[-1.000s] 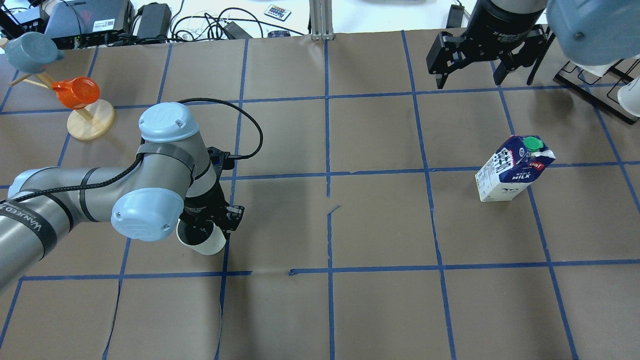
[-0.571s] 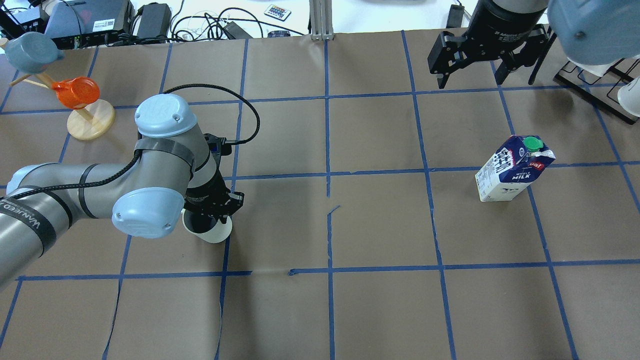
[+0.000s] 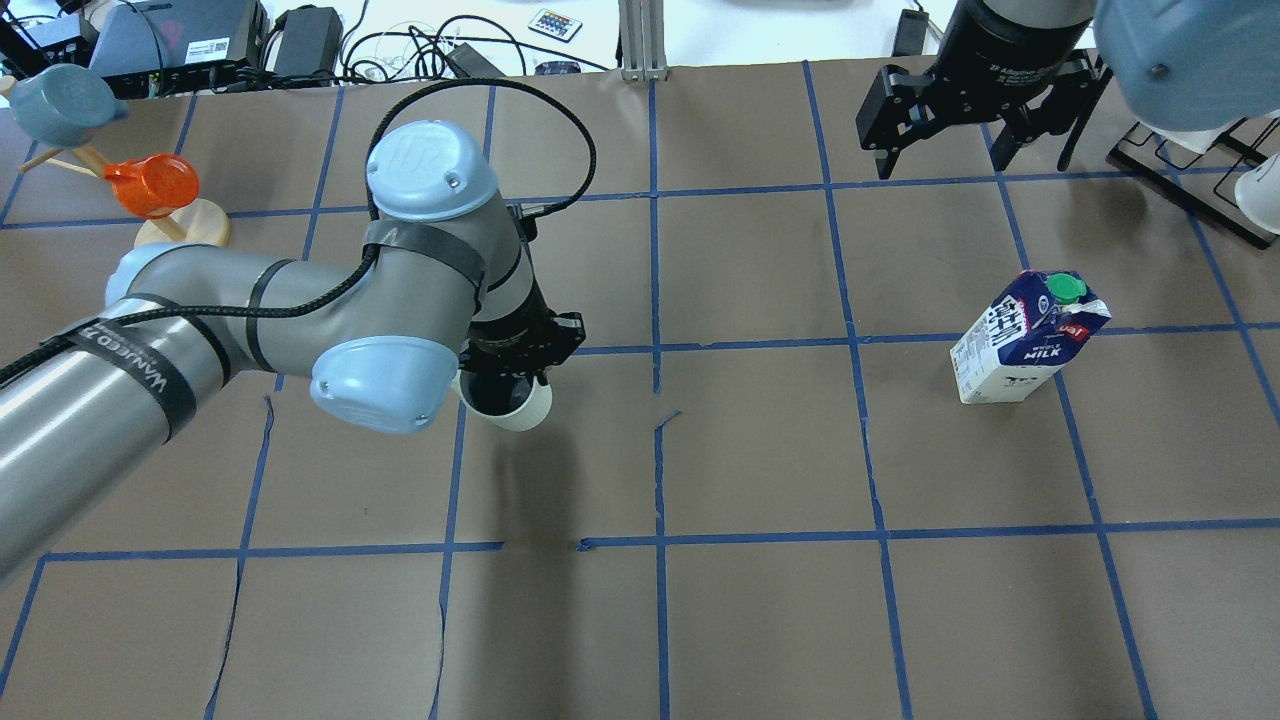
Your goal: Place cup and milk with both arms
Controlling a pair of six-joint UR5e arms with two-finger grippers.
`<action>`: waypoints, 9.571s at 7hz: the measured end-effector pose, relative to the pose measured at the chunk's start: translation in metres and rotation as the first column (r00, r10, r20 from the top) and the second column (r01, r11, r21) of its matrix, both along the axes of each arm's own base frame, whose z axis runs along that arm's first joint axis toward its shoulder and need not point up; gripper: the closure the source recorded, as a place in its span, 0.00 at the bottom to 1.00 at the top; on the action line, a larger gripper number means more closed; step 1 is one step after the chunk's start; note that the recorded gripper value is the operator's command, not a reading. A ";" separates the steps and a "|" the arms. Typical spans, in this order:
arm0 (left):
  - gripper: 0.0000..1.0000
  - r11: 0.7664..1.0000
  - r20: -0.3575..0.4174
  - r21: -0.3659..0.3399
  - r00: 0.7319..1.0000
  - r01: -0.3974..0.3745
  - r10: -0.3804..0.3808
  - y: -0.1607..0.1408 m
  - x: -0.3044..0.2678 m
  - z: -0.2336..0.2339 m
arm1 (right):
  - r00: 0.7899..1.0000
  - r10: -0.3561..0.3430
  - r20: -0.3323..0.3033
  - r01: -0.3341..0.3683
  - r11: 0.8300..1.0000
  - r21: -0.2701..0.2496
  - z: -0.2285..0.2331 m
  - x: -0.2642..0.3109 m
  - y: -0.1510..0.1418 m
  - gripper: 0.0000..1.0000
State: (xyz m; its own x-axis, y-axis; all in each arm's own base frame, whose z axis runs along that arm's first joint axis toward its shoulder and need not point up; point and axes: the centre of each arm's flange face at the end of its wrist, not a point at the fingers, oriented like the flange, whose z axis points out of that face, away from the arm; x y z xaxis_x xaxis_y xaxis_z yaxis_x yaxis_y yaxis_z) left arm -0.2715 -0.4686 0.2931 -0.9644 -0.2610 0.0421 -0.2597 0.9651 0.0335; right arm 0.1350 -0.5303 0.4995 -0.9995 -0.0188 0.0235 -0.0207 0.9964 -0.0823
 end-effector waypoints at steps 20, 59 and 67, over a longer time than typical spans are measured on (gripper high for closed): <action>0.00 0.960 0.062 -0.005 0.958 0.280 -0.279 -0.004 0.102 0.200 | 0.999 0.028 0.025 -0.032 0.984 0.173 -0.128 -0.171 0.011 0.00; 0.00 0.961 0.065 -0.031 0.960 0.275 -0.273 -0.008 0.110 0.207 | 0.996 -0.058 0.062 0.058 0.998 0.002 -0.073 0.086 0.031 0.05; 0.00 0.961 0.065 -0.032 0.960 0.275 -0.273 -0.009 0.110 0.207 | 0.999 0.042 0.025 -0.041 0.999 -0.018 0.011 -0.007 0.017 0.00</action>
State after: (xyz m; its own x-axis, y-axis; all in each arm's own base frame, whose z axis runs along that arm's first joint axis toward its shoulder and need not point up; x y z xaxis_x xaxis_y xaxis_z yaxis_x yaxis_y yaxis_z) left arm -0.1616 -0.4777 0.5003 -0.9998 0.0145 -0.0124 0.0147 0.9998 -0.0140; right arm 0.1277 -0.5133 0.5105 -0.9982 -0.0603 -0.0015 -0.0598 0.9931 -0.1007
